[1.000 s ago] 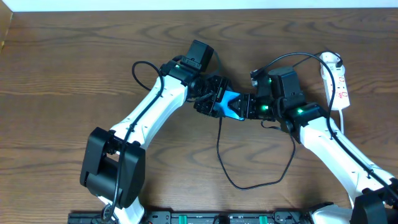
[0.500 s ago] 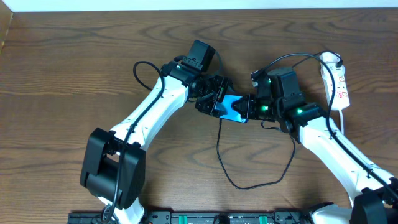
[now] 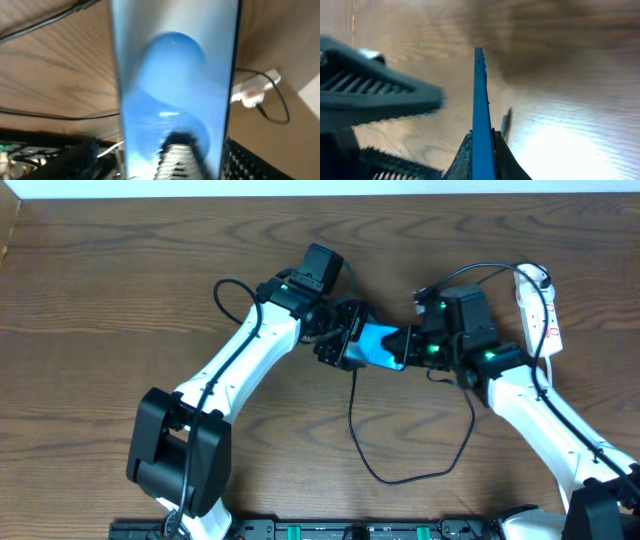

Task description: Plug charger to phone and switch on socket

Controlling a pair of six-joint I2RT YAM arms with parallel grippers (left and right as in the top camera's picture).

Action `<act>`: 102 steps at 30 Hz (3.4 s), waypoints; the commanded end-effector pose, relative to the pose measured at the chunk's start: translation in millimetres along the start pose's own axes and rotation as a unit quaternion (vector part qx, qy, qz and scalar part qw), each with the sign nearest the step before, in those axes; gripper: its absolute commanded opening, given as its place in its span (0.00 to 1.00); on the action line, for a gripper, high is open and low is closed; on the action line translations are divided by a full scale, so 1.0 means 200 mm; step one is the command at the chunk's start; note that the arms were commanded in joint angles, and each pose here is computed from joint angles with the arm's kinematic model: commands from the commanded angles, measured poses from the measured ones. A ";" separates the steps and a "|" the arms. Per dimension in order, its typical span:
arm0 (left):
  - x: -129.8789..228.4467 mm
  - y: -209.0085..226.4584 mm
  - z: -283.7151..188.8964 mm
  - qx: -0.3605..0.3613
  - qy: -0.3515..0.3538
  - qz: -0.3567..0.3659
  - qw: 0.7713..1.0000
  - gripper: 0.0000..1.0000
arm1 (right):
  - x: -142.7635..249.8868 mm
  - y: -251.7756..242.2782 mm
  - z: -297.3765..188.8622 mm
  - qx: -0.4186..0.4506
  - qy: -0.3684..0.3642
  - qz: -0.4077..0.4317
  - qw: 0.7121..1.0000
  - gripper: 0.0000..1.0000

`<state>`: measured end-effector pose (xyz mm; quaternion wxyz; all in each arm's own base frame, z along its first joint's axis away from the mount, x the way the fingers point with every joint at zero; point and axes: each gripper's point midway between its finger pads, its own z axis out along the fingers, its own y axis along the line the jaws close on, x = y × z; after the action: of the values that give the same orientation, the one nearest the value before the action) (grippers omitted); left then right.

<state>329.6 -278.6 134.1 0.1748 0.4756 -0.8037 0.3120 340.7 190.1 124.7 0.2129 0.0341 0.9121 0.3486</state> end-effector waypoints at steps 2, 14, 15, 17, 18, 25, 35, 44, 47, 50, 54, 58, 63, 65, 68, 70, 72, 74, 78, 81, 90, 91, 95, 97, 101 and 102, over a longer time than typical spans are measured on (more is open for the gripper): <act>0.04 -0.07 -0.15 0.043 0.005 0.045 0.998 0.82 | -0.16 -0.07 -0.08 -0.003 -0.044 0.069 0.997 0.01; 0.01 -0.22 -0.60 0.174 -0.183 0.097 0.963 0.85 | -0.48 0.14 -0.33 -0.216 -0.051 0.351 0.910 0.01; 0.01 -0.23 -0.63 0.185 -0.190 0.100 0.959 0.85 | -0.49 0.18 -0.34 -0.231 -0.044 0.365 0.901 0.01; 0.03 -0.28 -0.67 0.209 -0.195 0.109 0.952 0.85 | -0.50 0.24 -0.36 -0.256 -0.029 0.392 0.883 0.01; 0.04 -0.31 -0.69 0.221 -0.196 0.114 0.949 0.85 | -0.51 0.28 -0.37 -0.266 -0.019 0.405 0.875 0.01; 0.09 -0.42 -0.74 0.271 -0.191 0.133 0.934 0.90 | -0.49 0.49 -0.39 -0.318 0.018 0.417 0.851 0.01; 0.07 -0.45 -0.77 0.289 -0.202 0.109 0.929 0.91 | -0.44 0.68 -0.41 -0.356 0.055 0.406 0.840 0.01; 0.03 -0.45 -0.78 0.292 -0.222 0.103 0.924 0.80 | -0.38 0.73 -0.39 -0.355 0.082 0.409 0.837 0.01; 0.03 -0.45 -0.78 0.292 -0.222 0.103 0.924 0.61 | -0.38 0.73 -0.39 -0.355 0.083 0.409 0.837 0.01; 0.03 -0.45 -0.78 0.292 -0.222 0.103 0.924 0.48 | -0.38 0.73 -0.39 -0.355 0.083 0.409 0.837 0.01; 0.03 -0.45 -0.78 0.292 -0.222 0.103 0.924 0.44 | -0.38 0.73 -0.39 -0.355 0.086 0.407 0.837 0.01; 0.03 -0.45 -0.78 0.292 -0.222 0.103 0.924 0.35 | -0.36 0.74 -0.40 -0.355 0.095 0.409 0.835 0.01; 0.03 -0.45 -0.78 0.291 -0.222 0.103 0.925 0.28 | -0.36 0.74 -0.40 -0.355 0.095 0.409 0.835 0.01; 0.02 -0.45 -0.78 0.291 -0.223 0.103 0.925 0.25 | -0.36 0.74 -0.40 -0.358 0.095 0.405 0.836 0.01; 0.02 -0.45 -0.78 0.291 -0.223 0.103 0.925 0.22 | -0.37 0.76 -0.42 -0.366 0.092 0.395 0.838 0.01; 0.02 -0.45 -0.78 0.291 -0.223 0.105 0.924 0.19 | -0.38 0.77 -0.43 -0.371 0.089 0.389 0.838 0.01; 0.02 -0.45 -0.78 0.290 -0.224 0.107 0.924 0.13 | -0.38 0.77 -0.43 -0.372 0.089 0.388 0.839 0.01; 0.02 -0.45 -0.78 0.290 -0.224 0.108 0.924 0.08 | -0.38 0.77 -0.43 -0.372 0.089 0.388 0.838 0.01; 0.02 -0.45 -0.78 0.289 -0.225 0.110 0.924 0.07 | -0.38 0.77 -0.43 -0.372 0.089 0.388 0.839 0.03; 0.02 -0.45 -0.78 0.287 -0.228 0.119 0.923 0.08 | -0.38 0.77 -0.43 -0.372 0.088 0.386 0.840 0.20; 0.00 -0.45 -0.80 0.285 -0.237 0.135 0.919 0.07 | -0.39 0.76 -0.43 -0.378 0.042 0.290 0.878 0.99; -0.01 -0.45 -0.81 0.285 -0.238 0.136 0.918 0.07 | -0.39 0.75 -0.43 -0.378 0.034 0.275 0.883 0.99; -0.03 -0.45 -0.84 0.280 -0.219 0.169 0.920 0.07 | -0.39 0.71 -0.42 -0.370 0.007 0.203 0.906 0.99; -0.04 -0.45 -0.86 0.271 -0.210 0.218 0.914 0.07 | -0.37 0.68 -0.41 -0.360 -0.001 0.168 0.918 0.99; -0.05 -0.42 -0.92 0.258 -0.183 0.322 0.892 0.07 | -0.33 0.59 -0.35 -0.326 -0.006 0.126 0.937 0.99; -0.05 -0.41 -0.92 0.255 -0.175 0.339 0.888 0.07 | -0.32 0.57 -0.33 -0.318 -0.006 0.119 0.940 0.99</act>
<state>415.1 -171.8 284.0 -0.2121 0.3705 -0.7944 0.4320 363.5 223.6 265.4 0.1104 0.1565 0.7255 0.6610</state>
